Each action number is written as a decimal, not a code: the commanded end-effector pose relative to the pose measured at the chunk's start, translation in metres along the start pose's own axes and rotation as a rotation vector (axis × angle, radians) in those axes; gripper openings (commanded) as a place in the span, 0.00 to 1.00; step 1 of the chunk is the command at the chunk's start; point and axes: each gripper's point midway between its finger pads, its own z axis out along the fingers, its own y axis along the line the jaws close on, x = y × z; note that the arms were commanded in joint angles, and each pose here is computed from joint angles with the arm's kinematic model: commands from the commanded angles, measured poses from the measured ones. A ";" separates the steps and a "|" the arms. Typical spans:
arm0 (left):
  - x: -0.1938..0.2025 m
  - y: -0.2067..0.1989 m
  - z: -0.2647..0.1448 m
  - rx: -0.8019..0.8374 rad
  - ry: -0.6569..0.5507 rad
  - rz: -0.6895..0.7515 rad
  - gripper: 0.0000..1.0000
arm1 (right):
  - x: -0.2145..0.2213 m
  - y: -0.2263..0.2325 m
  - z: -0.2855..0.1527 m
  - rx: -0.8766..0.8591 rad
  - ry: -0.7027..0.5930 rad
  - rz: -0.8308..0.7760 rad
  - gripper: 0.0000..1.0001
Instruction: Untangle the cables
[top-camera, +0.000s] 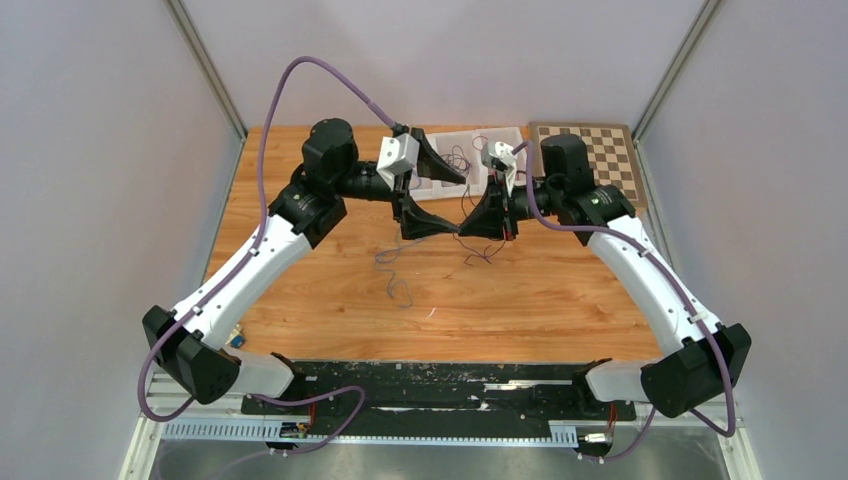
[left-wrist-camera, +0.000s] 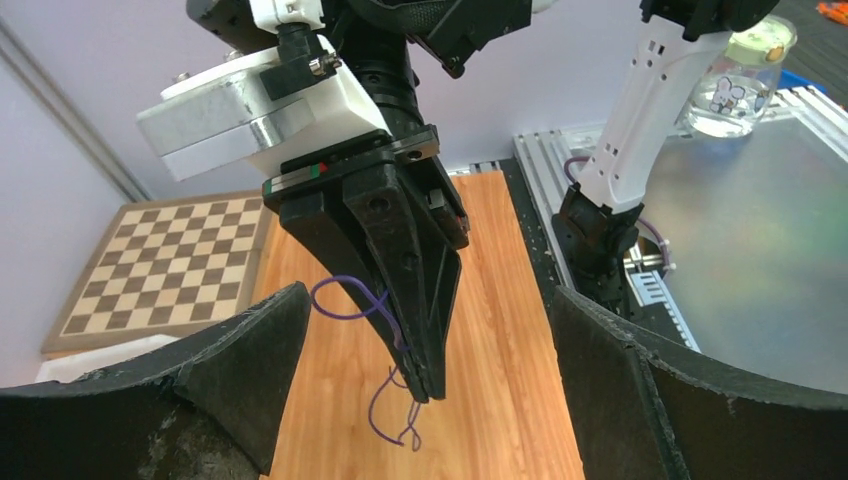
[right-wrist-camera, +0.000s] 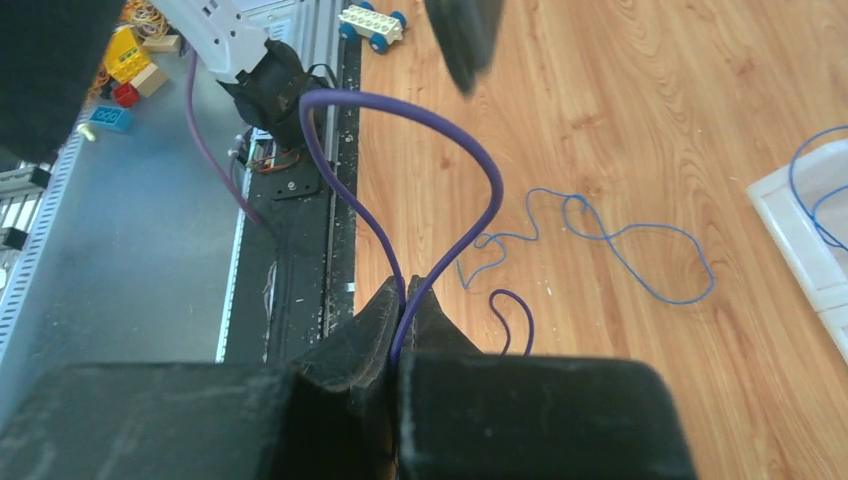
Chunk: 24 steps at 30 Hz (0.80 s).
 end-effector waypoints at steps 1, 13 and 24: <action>-0.010 -0.002 0.007 0.033 0.006 0.066 0.96 | -0.010 0.016 0.002 -0.053 -0.020 -0.058 0.00; -0.001 -0.010 0.014 0.091 0.015 0.082 0.78 | -0.007 0.029 0.013 -0.118 -0.010 -0.064 0.00; -0.001 -0.008 0.018 0.102 -0.002 0.047 0.52 | -0.009 0.031 0.013 -0.124 -0.011 -0.078 0.00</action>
